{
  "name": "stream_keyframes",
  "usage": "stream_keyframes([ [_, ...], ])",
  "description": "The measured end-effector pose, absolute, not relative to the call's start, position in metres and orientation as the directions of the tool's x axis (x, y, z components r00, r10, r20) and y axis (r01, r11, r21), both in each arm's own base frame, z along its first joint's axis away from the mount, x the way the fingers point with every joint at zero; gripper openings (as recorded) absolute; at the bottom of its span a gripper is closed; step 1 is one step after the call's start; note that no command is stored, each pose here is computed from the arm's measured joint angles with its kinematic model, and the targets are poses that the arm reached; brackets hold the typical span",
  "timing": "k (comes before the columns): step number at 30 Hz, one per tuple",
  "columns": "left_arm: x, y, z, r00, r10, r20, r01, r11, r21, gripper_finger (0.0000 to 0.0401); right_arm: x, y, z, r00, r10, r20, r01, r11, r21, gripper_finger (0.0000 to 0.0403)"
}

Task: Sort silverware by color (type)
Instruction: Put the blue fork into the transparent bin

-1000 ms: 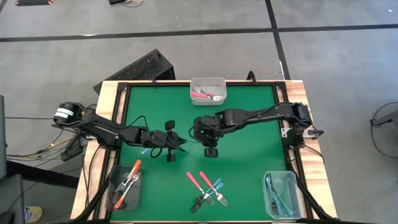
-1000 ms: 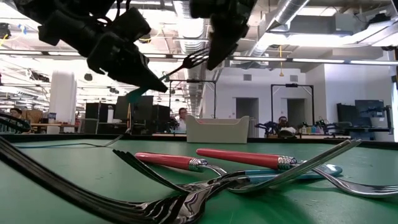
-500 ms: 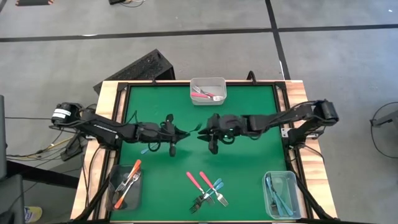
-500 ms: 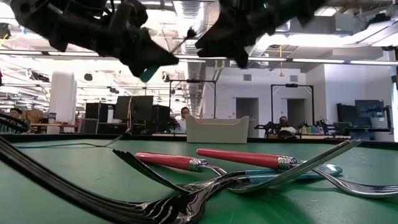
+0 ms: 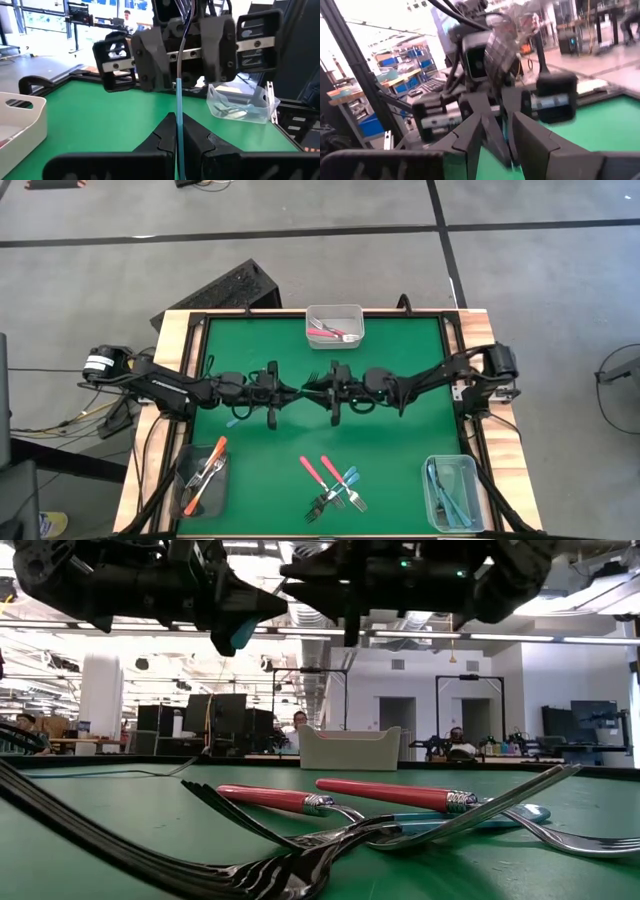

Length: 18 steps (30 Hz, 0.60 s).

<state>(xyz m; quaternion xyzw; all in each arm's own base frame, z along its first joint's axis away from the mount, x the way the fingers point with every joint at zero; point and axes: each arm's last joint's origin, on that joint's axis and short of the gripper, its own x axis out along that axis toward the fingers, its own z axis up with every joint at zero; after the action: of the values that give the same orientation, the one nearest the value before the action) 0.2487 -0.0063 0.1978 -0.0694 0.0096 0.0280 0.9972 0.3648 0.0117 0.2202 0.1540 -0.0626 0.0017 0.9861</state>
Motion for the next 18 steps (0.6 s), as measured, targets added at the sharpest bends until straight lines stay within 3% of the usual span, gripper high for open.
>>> stream_keyframes([
  [5,0.249,-0.006,0.197,0.998,0.054,-0.036,-0.058,0.989,-0.136,0.0000,0.375,0.013,0.225,0.990,-0.017,0.143,-0.022,0.964,0.266,0.0116],
  [9,0.249,-0.006,0.194,0.997,0.053,-0.063,-0.061,0.989,-0.135,0.0000,0.375,0.012,0.226,0.992,-0.034,0.125,0.003,0.971,0.240,0.0035],
  [12,0.249,-0.006,0.192,0.996,0.047,-0.080,-0.056,0.991,-0.123,0.0002,0.371,0.011,0.230,0.998,-0.048,0.048,0.036,0.977,0.212,0.0016],
  [18,0.247,-0.006,0.185,0.986,0.060,-0.153,-0.066,0.997,-0.031,0.0036,0.345,0.011,0.242,0.956,-0.057,-0.287,0.141,0.949,0.282,0.0013],
])
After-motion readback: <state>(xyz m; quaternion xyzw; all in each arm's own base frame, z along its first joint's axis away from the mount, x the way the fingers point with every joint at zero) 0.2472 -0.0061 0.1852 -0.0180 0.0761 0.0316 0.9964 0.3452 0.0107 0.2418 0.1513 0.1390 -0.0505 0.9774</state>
